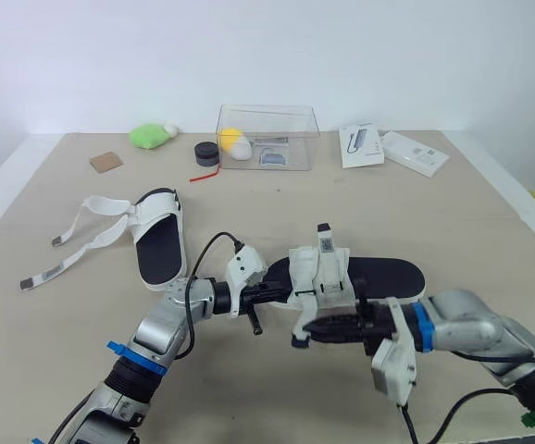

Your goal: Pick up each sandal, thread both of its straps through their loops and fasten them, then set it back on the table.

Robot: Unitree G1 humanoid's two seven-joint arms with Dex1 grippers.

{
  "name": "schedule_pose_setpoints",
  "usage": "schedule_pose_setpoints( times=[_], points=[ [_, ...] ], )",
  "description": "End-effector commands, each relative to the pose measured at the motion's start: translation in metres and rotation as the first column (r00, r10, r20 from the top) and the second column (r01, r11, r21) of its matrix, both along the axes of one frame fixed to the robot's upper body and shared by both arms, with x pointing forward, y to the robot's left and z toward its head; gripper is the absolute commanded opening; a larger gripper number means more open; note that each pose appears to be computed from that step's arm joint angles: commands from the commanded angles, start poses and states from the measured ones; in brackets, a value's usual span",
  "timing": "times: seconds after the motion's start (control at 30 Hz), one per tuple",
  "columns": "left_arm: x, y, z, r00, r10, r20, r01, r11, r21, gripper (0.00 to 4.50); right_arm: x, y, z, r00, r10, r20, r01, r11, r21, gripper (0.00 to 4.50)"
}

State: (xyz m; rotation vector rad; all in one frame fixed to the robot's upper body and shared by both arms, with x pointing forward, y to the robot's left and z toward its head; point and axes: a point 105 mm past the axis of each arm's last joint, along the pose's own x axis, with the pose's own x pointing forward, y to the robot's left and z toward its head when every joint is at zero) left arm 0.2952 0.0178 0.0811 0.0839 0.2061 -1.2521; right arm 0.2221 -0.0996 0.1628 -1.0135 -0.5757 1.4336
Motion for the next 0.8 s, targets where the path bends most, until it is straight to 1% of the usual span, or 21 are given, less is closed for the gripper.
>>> schedule_pose_setpoints(
  times=[0.03,0.07,0.17,0.3,0.47,0.57,0.8],
  points=[
    [-0.007,0.005,-0.034,0.994,0.009,-0.107,0.0,0.996,0.088,0.0,0.016,0.009,0.043,0.956,-0.083,-0.282,0.127,0.982,0.142,0.05],
    [-0.007,0.005,-0.034,0.994,0.008,-0.107,0.001,0.996,0.087,0.0,0.021,0.01,0.047,0.934,-0.101,-0.342,0.16,0.976,0.148,0.05],
    [-0.007,0.003,-0.033,0.994,0.006,-0.106,0.003,0.996,0.085,0.0,0.04,0.009,0.055,0.866,-0.17,-0.47,0.267,0.952,0.148,0.05],
    [-0.006,0.004,-0.033,0.995,0.009,-0.103,0.0,0.996,0.084,0.0,0.063,0.007,0.056,0.775,-0.251,-0.581,0.39,0.912,0.126,0.05],
    [-0.006,0.004,-0.033,0.995,0.011,-0.102,-0.003,0.997,0.083,0.0,0.087,-0.002,0.05,0.702,-0.363,-0.613,0.515,0.853,0.086,0.05],
    [-0.007,0.004,-0.033,0.995,0.011,-0.102,-0.003,0.997,0.082,0.0,0.102,-0.009,0.047,0.647,-0.416,-0.639,0.593,0.801,0.079,0.05],
    [-0.006,0.003,-0.033,0.995,0.012,-0.102,-0.004,0.997,0.08,0.0,0.121,-0.025,0.029,0.58,-0.514,-0.633,0.676,0.736,0.022,0.05]
  ],
)
